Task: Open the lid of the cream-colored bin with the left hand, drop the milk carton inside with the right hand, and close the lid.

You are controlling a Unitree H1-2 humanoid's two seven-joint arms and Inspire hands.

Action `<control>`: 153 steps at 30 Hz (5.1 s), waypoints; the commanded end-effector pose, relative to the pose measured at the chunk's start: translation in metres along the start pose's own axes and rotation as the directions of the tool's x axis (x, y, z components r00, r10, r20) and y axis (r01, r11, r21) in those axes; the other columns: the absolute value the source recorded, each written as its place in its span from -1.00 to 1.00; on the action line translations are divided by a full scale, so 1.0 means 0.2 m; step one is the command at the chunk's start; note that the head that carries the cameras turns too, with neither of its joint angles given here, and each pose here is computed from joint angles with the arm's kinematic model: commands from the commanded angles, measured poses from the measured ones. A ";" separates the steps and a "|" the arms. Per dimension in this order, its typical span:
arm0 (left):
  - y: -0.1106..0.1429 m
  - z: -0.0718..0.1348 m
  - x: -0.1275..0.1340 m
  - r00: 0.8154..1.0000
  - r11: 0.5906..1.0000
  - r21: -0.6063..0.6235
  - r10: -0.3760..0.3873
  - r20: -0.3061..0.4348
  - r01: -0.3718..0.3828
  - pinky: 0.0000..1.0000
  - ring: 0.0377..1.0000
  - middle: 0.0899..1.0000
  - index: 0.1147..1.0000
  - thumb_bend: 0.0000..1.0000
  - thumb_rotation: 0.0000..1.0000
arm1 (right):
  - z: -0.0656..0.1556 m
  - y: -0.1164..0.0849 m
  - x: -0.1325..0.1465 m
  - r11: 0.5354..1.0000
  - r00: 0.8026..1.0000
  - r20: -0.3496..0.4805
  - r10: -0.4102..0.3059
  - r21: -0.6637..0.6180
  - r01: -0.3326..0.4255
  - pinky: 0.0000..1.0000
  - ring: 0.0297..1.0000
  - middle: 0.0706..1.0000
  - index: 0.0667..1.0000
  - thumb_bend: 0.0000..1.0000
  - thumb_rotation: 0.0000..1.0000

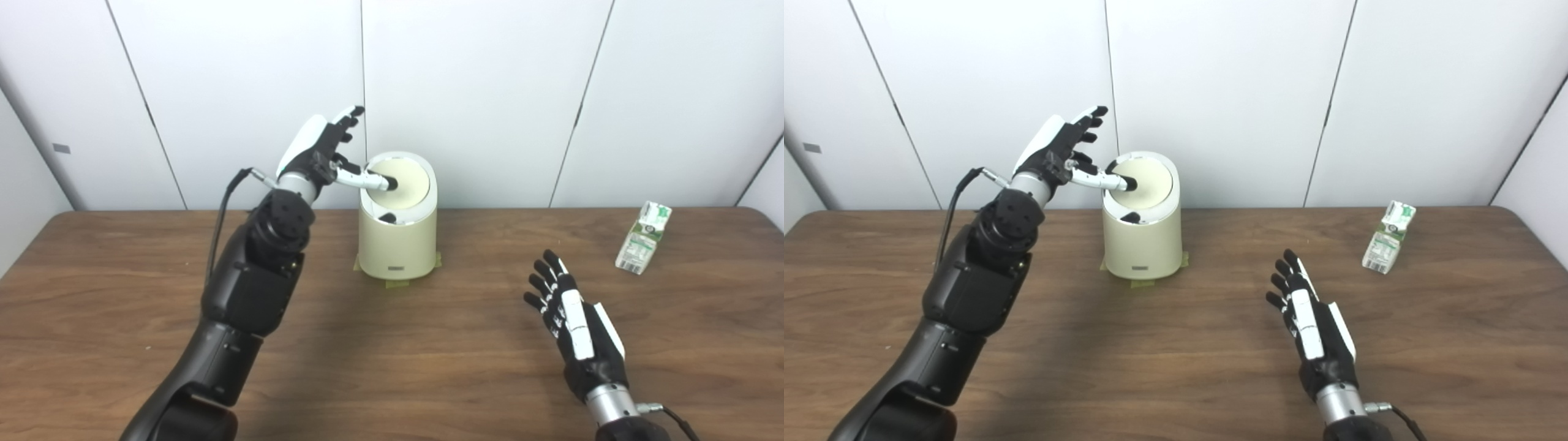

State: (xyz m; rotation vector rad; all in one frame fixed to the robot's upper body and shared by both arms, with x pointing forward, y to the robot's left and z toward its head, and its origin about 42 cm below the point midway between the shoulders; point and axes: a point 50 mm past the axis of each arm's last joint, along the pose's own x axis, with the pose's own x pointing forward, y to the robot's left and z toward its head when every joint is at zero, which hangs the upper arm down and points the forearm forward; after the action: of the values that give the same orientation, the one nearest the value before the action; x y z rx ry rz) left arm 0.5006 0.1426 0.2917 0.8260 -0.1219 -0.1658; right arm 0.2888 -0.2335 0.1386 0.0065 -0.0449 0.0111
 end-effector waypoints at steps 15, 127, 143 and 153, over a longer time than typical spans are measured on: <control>0.05 0.07 0.11 0.985 0.967 0.225 0.086 0.149 -0.118 0.46 0.80 0.93 1.00 0.89 -0.95 | 0.12 0.05 0.04 1.000 0.996 0.094 0.009 0.007 -0.010 0.73 0.88 0.91 0.93 0.27 0.92; -0.14 -0.30 -1.05 0.999 0.734 -0.679 0.040 0.037 -0.004 0.81 0.84 0.89 0.96 -0.16 0.55 | 0.60 -0.96 0.70 0.758 0.918 0.004 -0.396 -0.563 0.329 0.09 0.71 0.91 0.91 0.97 -0.78; -0.12 -0.30 -1.06 0.998 0.750 -0.661 0.025 0.054 0.017 0.84 0.84 0.87 0.94 -0.17 0.61 | 0.50 -0.93 0.73 0.734 0.928 -0.022 -0.371 -0.619 0.279 -0.30 0.07 0.57 0.74 0.90 -0.86; -0.13 -0.30 -1.06 0.998 0.768 -0.638 -0.003 0.068 0.046 0.86 0.86 0.88 0.94 -0.13 0.67 | 0.48 -0.90 0.75 0.725 0.936 -0.019 -0.353 -0.637 0.260 -0.07 0.27 0.57 0.67 0.89 -0.75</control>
State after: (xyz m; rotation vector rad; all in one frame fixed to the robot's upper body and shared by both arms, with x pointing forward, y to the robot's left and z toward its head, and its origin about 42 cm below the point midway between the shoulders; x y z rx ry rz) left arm 0.2978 0.2121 0.2081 0.1146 -0.0477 -0.2255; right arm 0.4250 -0.4096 0.2055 -0.6365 0.2183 -0.3205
